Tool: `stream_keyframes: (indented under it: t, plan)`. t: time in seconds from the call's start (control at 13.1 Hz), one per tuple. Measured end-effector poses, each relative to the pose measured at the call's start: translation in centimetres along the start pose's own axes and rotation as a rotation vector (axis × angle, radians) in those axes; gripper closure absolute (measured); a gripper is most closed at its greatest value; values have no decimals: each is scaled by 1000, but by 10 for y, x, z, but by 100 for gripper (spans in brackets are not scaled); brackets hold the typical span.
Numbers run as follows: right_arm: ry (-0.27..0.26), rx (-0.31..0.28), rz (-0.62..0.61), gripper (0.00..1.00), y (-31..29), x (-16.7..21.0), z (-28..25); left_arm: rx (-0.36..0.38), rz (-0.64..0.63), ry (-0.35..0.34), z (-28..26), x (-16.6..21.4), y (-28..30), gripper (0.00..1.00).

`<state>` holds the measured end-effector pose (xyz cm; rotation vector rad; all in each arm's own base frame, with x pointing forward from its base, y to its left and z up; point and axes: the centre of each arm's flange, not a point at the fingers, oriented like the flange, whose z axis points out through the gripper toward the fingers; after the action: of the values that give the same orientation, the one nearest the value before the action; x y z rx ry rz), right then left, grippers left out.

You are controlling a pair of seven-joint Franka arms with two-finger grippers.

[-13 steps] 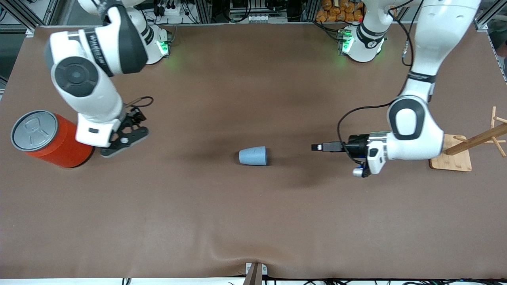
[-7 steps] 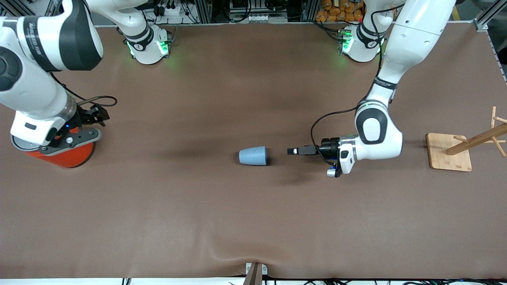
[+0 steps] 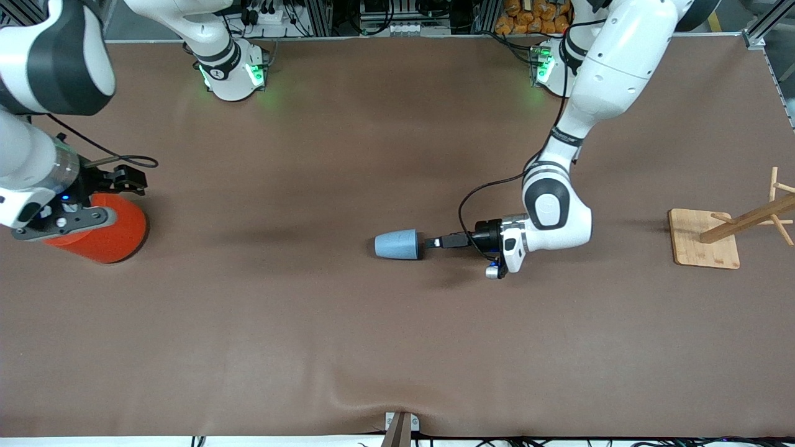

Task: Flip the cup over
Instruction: 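Retract the right gripper while the left gripper grasps the cup, then lift the cup with the left gripper and turn it upright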

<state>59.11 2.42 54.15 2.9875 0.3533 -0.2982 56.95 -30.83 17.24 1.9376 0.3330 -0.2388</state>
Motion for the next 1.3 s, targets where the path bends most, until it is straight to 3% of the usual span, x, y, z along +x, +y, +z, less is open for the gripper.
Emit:
stream_keyframes:
  t: [0.38,0.92,1.15,1.22,1.3]
  plan:
    - [94,0,90,0,-9,-22,15,-24,-21,7,20,-5,-3,0]
    - [106,124,272,0,33,-37,22,-28,-7,-3,49,1,-14,0]
    - [96,139,327,0,24,-40,3,-35,11,-5,58,6,-10,1]
    - [86,139,346,0,13,-42,-11,-37,27,-5,61,8,-9,6]
    - [85,136,342,0,-1,-43,-25,-39,42,-4,62,10,-9,19]
